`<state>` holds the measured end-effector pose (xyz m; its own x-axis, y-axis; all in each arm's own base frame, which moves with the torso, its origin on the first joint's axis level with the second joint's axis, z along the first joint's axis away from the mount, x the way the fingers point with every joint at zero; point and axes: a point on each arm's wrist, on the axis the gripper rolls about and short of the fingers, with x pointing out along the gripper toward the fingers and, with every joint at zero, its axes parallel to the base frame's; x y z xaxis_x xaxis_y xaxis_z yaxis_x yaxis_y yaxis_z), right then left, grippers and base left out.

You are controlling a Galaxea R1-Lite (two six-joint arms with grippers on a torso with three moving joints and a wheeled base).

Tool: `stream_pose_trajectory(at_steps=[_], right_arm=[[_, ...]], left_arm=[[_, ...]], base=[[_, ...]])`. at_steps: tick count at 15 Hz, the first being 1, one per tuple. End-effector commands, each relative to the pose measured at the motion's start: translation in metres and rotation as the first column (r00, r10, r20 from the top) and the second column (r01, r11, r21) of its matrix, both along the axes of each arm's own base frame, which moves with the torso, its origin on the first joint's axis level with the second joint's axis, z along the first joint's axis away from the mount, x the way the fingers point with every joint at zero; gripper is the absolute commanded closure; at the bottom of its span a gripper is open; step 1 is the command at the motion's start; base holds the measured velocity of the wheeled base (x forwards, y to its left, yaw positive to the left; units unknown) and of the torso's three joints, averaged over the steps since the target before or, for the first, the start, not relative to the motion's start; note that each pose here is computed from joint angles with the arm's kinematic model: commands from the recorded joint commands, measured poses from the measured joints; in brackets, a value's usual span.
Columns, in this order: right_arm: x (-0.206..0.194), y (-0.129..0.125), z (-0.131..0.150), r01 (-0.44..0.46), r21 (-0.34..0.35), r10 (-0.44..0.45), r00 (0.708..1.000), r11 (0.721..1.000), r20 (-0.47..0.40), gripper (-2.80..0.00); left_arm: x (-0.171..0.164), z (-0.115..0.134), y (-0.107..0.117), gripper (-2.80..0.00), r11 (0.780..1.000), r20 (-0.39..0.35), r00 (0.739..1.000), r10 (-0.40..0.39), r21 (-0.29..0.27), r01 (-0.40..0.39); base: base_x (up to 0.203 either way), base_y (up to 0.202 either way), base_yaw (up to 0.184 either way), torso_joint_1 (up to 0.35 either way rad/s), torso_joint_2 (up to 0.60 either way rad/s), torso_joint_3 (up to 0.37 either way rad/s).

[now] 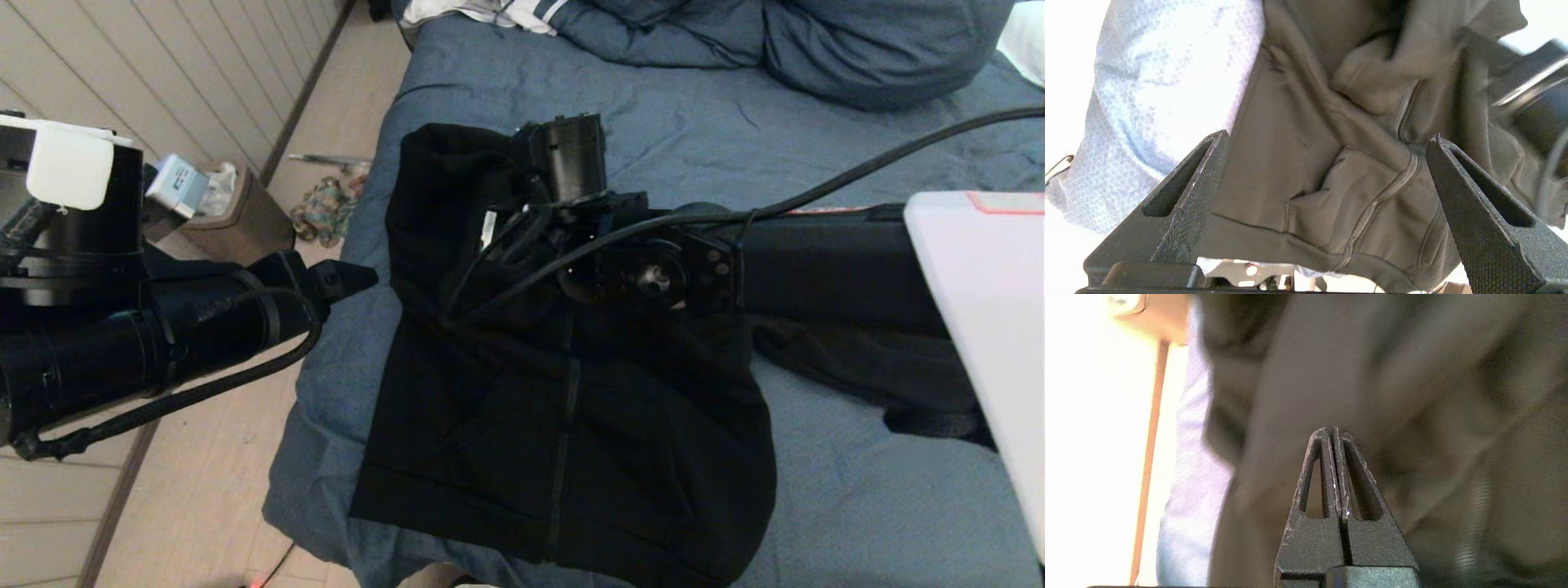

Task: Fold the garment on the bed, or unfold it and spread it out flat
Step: Unfold the black sweatshirt

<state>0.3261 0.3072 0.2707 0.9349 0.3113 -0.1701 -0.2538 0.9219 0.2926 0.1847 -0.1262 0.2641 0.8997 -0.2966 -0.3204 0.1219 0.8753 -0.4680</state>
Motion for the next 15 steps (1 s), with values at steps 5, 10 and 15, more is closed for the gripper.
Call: stream_pose_trajectory(at_steps=[5, 10, 15], right_arm=[[-0.025, 0.052, -0.034, -0.118, -0.046, 0.115, 0.992, 0.992, -0.051, 0.0], [-0.027, 0.07, -0.06, -0.137, -0.093, 0.13, 0.988, 0.986, -0.08, 0.0], [-0.001, 0.07, -0.098, -0.089, -0.22, 0.07, 0.993, 0.971, -0.095, 0.0]], left_arm=[[-0.008, -0.002, 0.006, -2.8, 1.0, 0.001, 1.0, 0.006, -0.008, -0.006], [-0.013, -0.003, 0.009, -2.8, 1.0, 0.005, 1.0, 0.005, -0.011, -0.005], [-0.013, -0.008, 0.01, -2.8, 1.0, 0.007, 1.0, 0.008, -0.023, -0.008]], base=[[0.0, 0.0, 0.0, 0.0, 0.0, 0.0], [0.0, 0.0, 0.0, 0.0, 0.0, 0.0], [0.0, 0.0, 0.0, 0.0, 0.0, 0.0]])
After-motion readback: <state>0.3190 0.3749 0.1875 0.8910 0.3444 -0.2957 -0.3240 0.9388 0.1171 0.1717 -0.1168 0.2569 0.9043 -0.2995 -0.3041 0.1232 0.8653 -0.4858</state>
